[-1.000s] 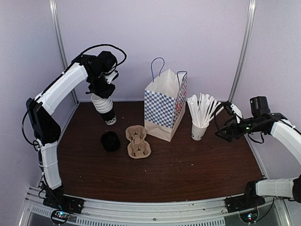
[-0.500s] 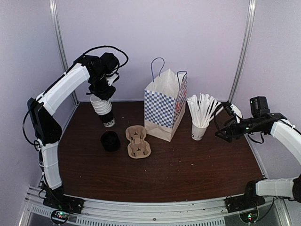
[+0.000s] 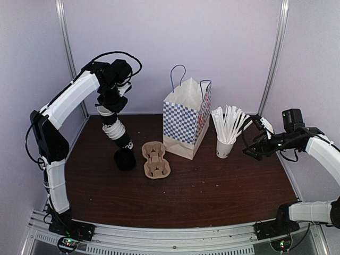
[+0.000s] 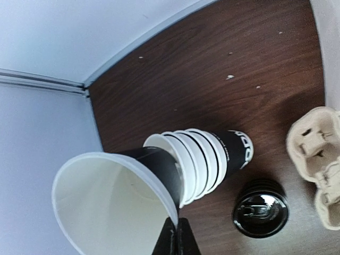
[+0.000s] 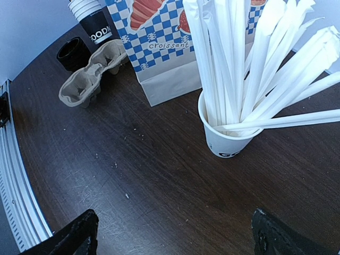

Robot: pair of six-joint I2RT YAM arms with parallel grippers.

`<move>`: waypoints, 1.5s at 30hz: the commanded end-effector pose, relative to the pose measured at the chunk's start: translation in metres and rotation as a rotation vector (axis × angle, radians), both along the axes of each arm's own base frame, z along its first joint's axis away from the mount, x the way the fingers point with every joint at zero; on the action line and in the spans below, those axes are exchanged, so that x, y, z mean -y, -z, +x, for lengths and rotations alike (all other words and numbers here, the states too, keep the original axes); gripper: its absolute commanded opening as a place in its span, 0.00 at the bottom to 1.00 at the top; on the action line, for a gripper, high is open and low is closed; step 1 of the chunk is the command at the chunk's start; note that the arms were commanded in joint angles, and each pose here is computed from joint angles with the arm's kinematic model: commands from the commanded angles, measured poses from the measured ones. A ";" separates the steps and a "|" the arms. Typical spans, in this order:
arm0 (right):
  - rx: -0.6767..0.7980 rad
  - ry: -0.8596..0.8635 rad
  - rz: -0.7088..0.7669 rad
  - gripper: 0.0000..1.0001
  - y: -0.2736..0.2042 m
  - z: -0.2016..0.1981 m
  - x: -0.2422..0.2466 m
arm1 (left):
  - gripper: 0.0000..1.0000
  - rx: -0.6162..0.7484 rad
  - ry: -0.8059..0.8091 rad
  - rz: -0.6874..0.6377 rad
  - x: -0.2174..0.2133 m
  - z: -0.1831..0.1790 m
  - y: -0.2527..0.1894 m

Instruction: Pack the takeout coffee

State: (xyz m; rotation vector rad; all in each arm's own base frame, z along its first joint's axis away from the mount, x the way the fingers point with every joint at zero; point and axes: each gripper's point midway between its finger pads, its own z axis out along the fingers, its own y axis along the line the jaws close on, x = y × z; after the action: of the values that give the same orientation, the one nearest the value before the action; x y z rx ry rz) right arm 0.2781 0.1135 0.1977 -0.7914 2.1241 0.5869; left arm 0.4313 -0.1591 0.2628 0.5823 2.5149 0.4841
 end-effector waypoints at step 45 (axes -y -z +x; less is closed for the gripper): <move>-0.008 0.033 -0.086 1.00 0.017 0.009 0.010 | 0.00 -0.228 0.945 -0.084 0.224 -0.345 0.018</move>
State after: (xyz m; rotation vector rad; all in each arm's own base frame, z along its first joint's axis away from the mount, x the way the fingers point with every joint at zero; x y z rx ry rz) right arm 0.2842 0.1050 0.1874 -0.7947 2.1636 0.5031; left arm 0.1103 -0.3707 0.2654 1.6832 2.1210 -0.1147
